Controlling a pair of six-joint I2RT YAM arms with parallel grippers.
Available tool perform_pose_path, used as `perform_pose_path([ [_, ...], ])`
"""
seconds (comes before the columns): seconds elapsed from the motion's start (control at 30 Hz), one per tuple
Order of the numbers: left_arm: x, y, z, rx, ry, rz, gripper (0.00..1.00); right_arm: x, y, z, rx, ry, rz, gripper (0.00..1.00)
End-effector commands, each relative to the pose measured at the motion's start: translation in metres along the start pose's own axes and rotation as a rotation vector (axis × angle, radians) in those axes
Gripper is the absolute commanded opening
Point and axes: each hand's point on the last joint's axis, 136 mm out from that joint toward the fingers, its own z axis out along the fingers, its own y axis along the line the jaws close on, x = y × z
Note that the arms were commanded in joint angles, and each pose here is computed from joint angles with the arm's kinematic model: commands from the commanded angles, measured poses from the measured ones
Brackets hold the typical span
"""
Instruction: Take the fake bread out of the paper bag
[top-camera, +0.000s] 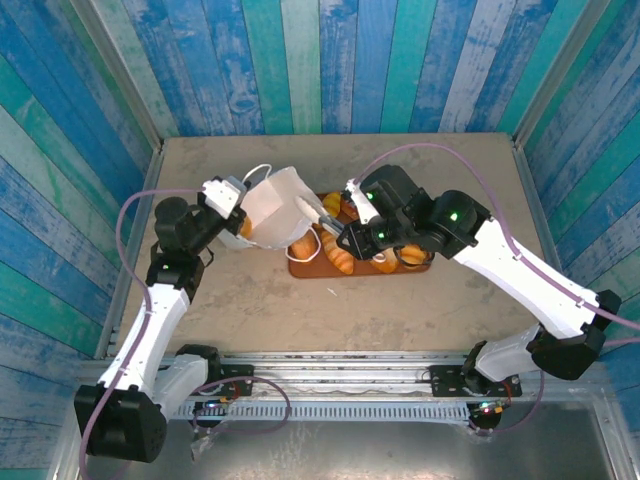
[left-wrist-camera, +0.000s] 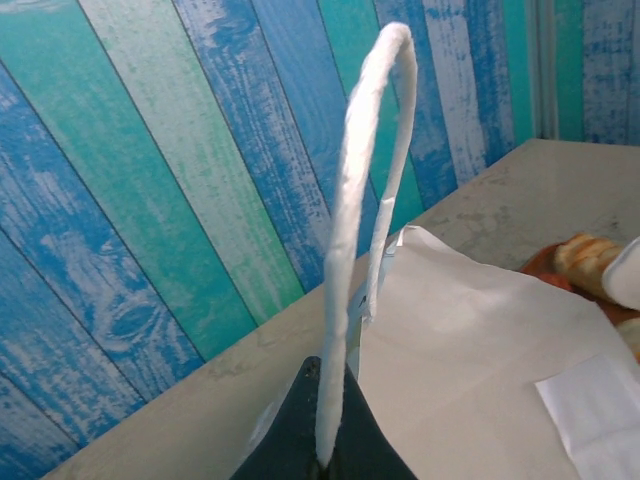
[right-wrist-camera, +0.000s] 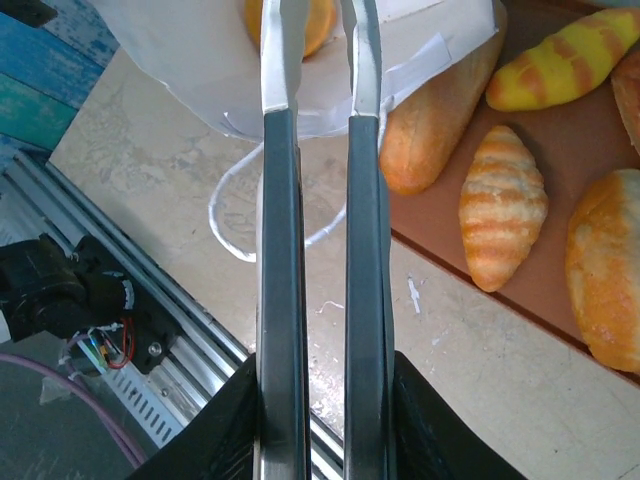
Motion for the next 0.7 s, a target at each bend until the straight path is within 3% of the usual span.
perform_pose_path([
  [0.0,-0.007,-0.014,-0.006,0.066,-0.012,-0.068,0.01,0.003,0.009,0.014,-0.026,0.034,-0.038,0.32],
  [0.23,-0.007,-0.022,-0.017,0.058,-0.023,-0.13,0.01,0.01,0.015,0.065,-0.05,0.109,-0.057,0.31],
  [0.67,0.0,-0.011,-0.013,-0.019,-0.059,-0.089,0.01,0.023,0.045,0.157,-0.109,0.216,-0.121,0.32],
])
